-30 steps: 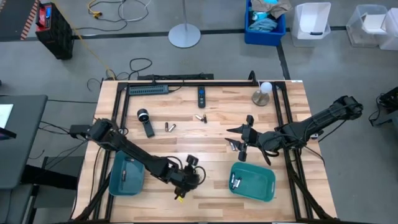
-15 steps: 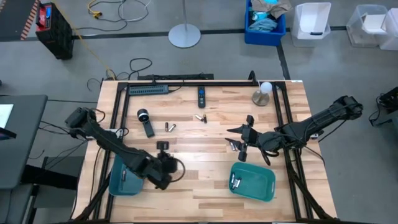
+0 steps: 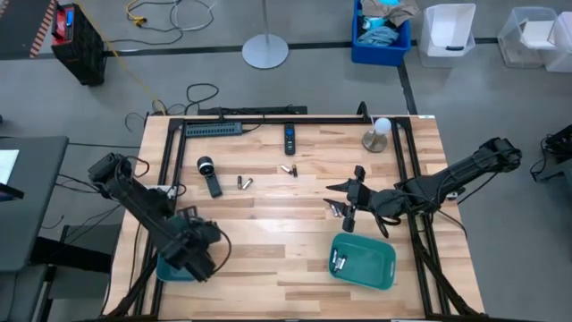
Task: Sort batteries
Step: Put the black battery into the blue bin
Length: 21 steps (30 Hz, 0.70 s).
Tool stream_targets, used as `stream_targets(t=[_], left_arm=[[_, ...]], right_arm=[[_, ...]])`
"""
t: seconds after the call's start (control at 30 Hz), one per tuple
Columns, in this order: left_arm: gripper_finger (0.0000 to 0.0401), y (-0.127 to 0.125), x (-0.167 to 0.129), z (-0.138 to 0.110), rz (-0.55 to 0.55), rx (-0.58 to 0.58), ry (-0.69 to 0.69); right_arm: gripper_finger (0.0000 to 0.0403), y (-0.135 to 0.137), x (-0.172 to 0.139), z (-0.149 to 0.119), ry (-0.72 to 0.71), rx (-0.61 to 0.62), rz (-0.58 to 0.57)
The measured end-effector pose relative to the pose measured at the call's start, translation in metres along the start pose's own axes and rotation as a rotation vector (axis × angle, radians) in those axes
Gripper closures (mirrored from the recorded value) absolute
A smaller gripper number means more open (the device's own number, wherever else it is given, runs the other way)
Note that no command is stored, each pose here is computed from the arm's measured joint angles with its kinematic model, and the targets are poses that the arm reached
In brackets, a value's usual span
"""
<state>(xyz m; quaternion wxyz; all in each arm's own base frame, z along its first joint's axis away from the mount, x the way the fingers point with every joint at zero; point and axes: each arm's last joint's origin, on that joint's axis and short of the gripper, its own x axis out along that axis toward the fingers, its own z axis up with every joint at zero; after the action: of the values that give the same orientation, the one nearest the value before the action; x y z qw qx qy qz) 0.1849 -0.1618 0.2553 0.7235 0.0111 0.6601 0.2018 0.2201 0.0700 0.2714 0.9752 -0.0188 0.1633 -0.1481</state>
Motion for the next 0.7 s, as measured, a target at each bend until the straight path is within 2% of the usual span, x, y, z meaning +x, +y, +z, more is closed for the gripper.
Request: stream_targets(t=[0.23,0.43,0.57,0.7], left_arm=[[0.0356,0.004,0.012,-0.013,0.055,-0.054,0.142],[0.0353,0.007,0.028,-0.02,0.107,-0.037,0.183],[0.0304,0.007,0.035,-0.022,0.116,-0.014,0.168],[0.0262,0.004,0.038,-0.019,0.112,-0.003,0.096]], right_arm=[[0.0221,0.0,0.0,0.0,-0.001,0.017,0.0],[0.0221,0.0,0.0,0.0,-0.001,0.018,0.0],[0.0221,0.0,0.0,0.0,-0.001,0.018,0.0],[0.0221,0.0,0.0,0.0,-0.001,0.018,0.001]])
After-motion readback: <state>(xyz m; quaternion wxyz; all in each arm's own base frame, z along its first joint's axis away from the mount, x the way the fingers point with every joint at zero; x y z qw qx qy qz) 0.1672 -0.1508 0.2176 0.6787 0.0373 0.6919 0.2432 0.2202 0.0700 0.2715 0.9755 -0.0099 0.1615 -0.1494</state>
